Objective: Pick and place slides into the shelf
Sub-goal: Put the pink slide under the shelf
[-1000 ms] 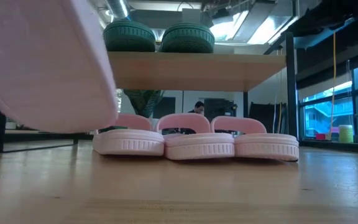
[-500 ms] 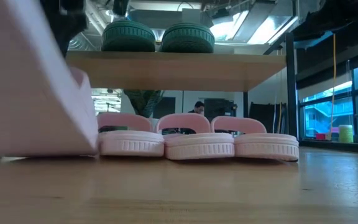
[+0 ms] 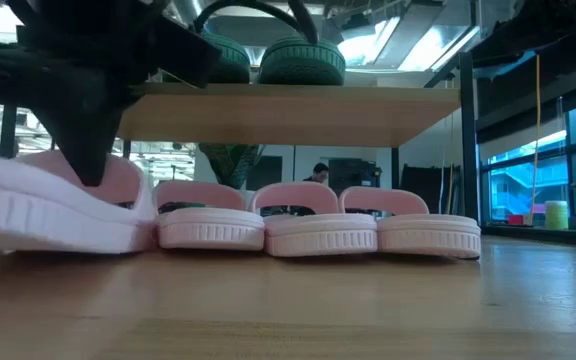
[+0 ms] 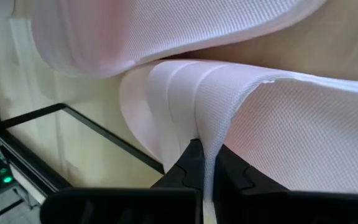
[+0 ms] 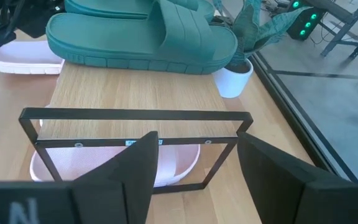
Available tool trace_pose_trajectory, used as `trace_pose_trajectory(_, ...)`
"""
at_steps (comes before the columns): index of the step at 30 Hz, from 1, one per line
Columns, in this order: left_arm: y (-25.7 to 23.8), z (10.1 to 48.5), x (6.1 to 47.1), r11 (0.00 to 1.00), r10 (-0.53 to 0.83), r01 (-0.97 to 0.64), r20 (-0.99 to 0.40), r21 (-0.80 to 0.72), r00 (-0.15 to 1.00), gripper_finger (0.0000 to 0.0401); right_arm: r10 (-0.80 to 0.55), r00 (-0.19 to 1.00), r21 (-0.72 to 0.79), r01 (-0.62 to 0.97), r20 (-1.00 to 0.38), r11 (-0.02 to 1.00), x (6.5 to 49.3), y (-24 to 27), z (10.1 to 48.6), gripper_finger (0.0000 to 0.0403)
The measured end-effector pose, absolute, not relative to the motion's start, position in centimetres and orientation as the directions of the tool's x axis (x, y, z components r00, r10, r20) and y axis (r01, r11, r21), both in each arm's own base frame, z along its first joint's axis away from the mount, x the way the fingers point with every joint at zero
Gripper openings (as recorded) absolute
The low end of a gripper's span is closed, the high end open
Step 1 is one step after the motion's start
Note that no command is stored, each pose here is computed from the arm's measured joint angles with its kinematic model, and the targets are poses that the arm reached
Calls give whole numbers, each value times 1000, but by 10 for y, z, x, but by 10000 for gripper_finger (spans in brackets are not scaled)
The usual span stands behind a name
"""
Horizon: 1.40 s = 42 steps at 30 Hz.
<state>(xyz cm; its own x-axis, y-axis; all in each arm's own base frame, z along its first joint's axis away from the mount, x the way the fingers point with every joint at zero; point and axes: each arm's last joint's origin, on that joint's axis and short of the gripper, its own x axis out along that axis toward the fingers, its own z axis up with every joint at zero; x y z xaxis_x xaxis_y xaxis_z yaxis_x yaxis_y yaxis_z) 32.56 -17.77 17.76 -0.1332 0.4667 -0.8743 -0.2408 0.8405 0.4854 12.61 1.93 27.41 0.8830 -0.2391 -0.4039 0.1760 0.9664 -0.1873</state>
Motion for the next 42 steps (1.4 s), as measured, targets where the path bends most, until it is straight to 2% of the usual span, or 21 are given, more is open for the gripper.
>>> trace_pose_trajectory(8, -166, 176, 326, 810, 521, -214, -837, 546, -166, 2, -239, 882, -187, 176, -406, 966, 126, 19, 274, 220)
trace_pose_trajectory(19, -139, 150, 313, 750, 579, -192, -769, 633, -271, 2, -239, 882, -187, 176, -407, 966, 126, 19, 274, 220)
trace_pose_trajectory(34, -133, 149, 316, 739, 631, -115, -743, 663, -224, 3, -239, 882, -184, 178, -406, 967, 126, 19, 274, 220)
trace_pose_trajectory(42, -133, 149, 315, 725, 639, -141, -735, 674, -226, 56, -239, 882, -164, 188, -405, 969, 126, 19, 274, 220)
